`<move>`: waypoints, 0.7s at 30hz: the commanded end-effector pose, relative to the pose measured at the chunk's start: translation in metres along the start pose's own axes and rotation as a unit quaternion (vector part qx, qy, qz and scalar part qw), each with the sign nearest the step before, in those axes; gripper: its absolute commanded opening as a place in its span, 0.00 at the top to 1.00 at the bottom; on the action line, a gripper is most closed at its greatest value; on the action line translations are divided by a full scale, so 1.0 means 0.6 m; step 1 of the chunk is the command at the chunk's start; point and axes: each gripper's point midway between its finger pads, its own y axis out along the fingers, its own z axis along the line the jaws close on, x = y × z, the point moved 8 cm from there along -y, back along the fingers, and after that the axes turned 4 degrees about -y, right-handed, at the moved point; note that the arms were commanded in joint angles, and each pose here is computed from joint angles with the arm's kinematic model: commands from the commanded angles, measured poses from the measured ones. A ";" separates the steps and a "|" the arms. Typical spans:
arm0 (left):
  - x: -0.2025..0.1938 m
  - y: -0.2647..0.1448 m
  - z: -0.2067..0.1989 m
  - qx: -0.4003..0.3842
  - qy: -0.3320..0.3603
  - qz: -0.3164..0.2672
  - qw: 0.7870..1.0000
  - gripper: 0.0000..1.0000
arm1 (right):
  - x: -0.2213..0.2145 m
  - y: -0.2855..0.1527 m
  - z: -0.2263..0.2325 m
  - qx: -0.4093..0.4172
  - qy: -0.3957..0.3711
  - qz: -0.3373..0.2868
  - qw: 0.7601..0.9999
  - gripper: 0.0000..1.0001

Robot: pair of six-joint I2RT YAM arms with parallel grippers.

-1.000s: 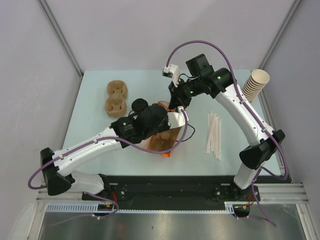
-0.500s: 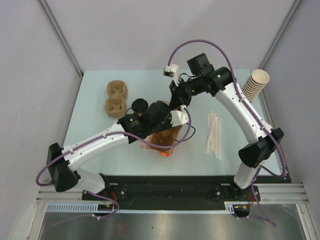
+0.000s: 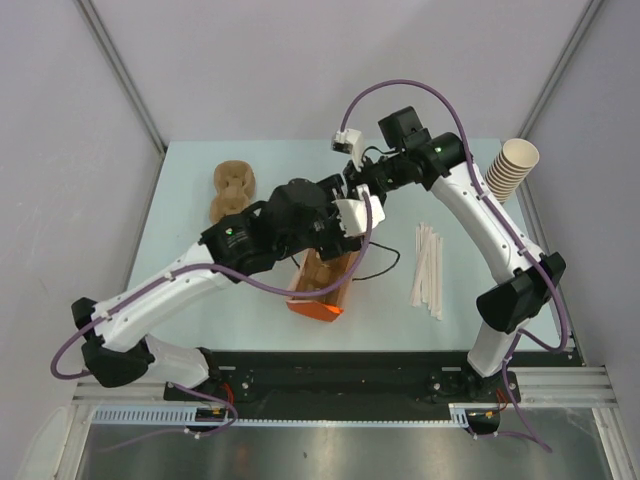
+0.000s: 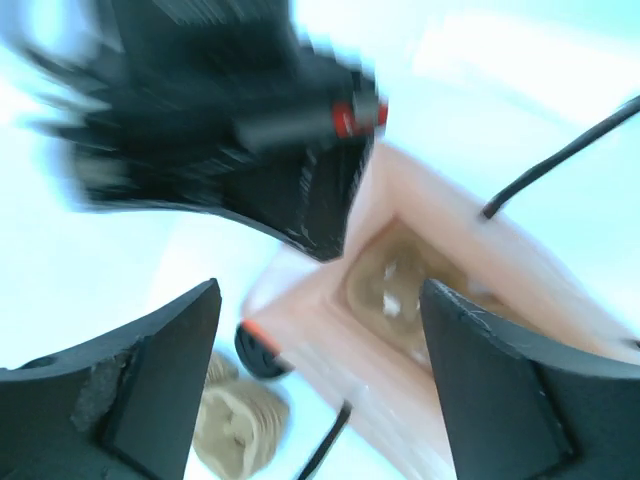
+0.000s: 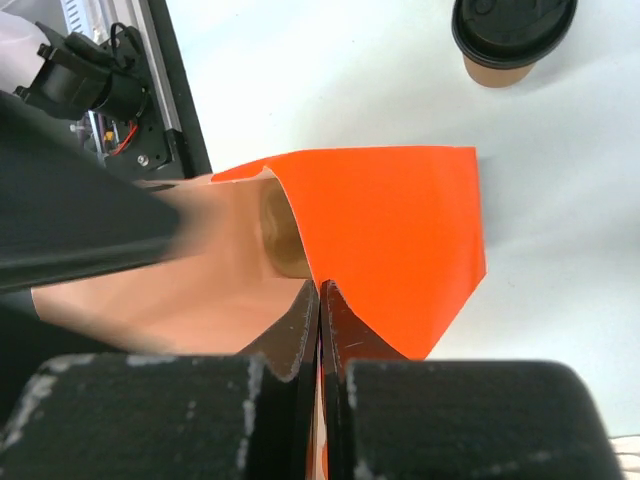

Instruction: Pack the takeout coffee

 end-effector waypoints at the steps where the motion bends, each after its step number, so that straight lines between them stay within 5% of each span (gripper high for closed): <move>1: 0.061 -0.098 0.033 -0.004 -0.032 -0.075 0.997 0.09 | -0.010 -0.009 -0.011 0.001 0.002 -0.001 1.000 1.00; 13: 0.087 -0.262 0.133 0.056 -0.151 -0.212 0.964 0.00 | -0.057 -0.038 -0.016 -0.031 0.045 0.008 0.998 1.00; 21: -0.076 -0.162 0.226 0.112 -0.309 -0.069 0.942 0.01 | -0.076 -0.057 -0.012 -0.056 0.048 -0.011 0.997 1.00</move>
